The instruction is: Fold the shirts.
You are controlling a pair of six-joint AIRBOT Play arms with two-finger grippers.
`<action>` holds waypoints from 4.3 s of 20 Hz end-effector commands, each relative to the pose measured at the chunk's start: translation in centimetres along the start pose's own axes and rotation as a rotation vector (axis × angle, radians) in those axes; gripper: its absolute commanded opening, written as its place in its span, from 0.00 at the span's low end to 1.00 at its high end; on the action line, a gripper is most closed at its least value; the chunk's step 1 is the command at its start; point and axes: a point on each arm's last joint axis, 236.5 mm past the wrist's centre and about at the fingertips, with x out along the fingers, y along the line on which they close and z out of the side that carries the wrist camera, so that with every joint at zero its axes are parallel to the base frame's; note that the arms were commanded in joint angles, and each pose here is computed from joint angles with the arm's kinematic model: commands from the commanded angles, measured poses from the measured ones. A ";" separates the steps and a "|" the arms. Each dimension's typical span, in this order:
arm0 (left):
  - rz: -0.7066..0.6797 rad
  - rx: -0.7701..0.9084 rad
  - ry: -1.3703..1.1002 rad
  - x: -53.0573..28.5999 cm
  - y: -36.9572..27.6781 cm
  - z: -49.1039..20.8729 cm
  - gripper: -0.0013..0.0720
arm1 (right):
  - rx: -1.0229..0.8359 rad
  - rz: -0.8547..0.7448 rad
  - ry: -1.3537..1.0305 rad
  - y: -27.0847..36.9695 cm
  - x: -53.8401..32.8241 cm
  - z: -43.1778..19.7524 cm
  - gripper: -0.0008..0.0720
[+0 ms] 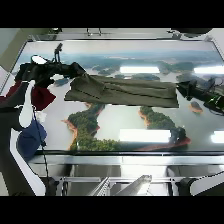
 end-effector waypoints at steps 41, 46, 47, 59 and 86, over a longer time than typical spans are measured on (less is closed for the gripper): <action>-0.102 0.151 0.088 21.1 -18.8 -13.6 0.03 | -0.353 0.267 0.488 31.0 2.7 -8.3 0.03; -0.149 0.087 0.103 20.7 -19.8 -13.1 0.03 | -0.370 0.308 0.509 33.6 5.2 -11.7 0.03; -0.175 0.072 0.128 19.9 -20.4 -13.2 0.03 | -0.371 0.311 0.501 34.0 5.7 -11.9 0.03; -0.135 0.143 -0.137 -14.5 -16.2 4.2 0.03 | -0.322 0.303 0.461 34.0 19.2 -22.6 0.04; -0.095 -0.009 -0.005 -19.3 -8.2 -2.3 0.04 | -0.307 -0.287 0.630 10.9 13.9 -14.3 0.94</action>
